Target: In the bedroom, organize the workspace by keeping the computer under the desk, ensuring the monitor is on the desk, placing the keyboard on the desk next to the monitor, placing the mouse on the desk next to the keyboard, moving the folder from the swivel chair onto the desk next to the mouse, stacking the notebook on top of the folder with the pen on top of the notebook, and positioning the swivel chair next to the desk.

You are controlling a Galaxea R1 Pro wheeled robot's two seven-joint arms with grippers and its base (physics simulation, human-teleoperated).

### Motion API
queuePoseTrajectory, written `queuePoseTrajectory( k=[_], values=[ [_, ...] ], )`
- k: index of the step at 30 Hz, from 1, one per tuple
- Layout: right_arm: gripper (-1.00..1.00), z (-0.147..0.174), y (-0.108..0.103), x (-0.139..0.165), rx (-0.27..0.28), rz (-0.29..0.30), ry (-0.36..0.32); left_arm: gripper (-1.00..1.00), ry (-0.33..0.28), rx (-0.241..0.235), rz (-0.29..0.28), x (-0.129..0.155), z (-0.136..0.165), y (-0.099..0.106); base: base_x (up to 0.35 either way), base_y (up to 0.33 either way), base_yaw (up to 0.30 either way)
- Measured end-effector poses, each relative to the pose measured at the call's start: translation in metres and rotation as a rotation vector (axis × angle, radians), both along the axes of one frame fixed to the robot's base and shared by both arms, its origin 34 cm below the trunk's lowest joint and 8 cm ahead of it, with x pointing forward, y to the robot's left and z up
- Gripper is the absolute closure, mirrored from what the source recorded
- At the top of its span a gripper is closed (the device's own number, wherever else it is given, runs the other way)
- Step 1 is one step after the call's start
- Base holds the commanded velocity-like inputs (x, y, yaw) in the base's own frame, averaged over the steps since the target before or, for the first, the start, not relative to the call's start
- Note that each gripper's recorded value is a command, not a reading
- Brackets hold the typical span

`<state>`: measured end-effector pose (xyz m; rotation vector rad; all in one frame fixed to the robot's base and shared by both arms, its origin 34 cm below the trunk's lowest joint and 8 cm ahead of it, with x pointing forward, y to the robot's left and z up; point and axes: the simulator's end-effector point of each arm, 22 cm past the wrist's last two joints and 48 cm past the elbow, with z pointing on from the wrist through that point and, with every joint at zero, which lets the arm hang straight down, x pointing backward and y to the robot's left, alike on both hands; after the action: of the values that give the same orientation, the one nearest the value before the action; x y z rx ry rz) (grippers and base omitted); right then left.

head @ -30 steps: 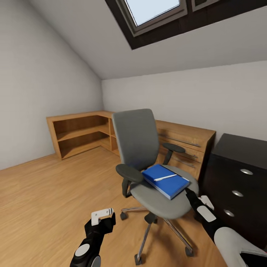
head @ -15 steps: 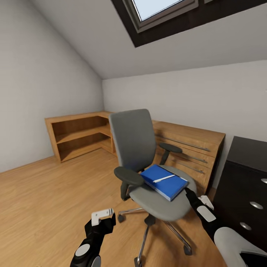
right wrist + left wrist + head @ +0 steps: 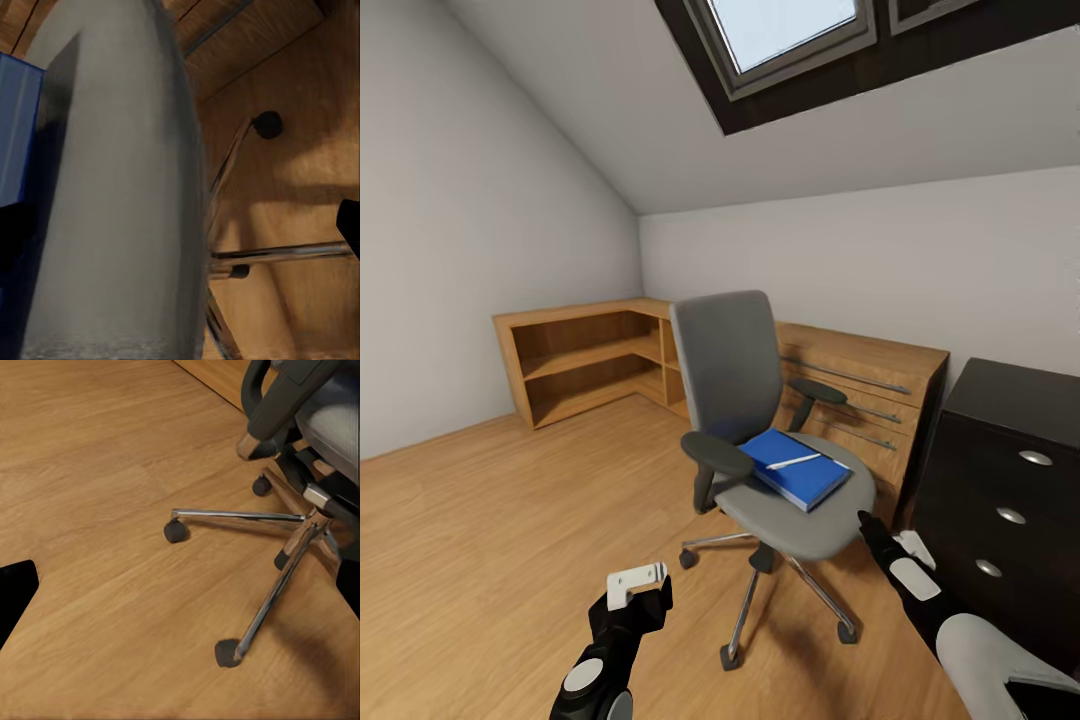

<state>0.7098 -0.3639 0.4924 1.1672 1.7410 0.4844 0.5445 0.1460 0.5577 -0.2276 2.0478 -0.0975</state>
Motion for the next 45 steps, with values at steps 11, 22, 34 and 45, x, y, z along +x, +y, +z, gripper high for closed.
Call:
queuePoseTrajectory(
  k=[11, 22, 34, 45],
  values=[
    [-1.00, -0.012, 0.044, -0.002, 0.043, 0.038, 0.020, -1.00, -0.001, 0.000, 0.000, 0.000, 0.000, 0.000, -0.024, 0.000, 0.000],
    [-1.00, -0.023, 0.068, -0.007, 0.050, 0.069, 0.046, -1.00, -0.003, 0.000, 0.001, 0.000, 0.001, 0.000, 0.000, 0.000, 0.082],
    [-1.00, -0.019, 0.080, -0.004, 0.019, 0.108, 0.041, -1.00, -0.007, -0.001, 0.002, 0.000, 0.002, 0.000, 0.134, 0.051, 0.009],
    [-1.00, -0.018, 0.081, -0.003, 0.018, 0.109, 0.038, -1.00, -0.007, -0.001, 0.002, 0.000, 0.002, 0.000, 0.289, 0.142, 0.000]
  ],
)
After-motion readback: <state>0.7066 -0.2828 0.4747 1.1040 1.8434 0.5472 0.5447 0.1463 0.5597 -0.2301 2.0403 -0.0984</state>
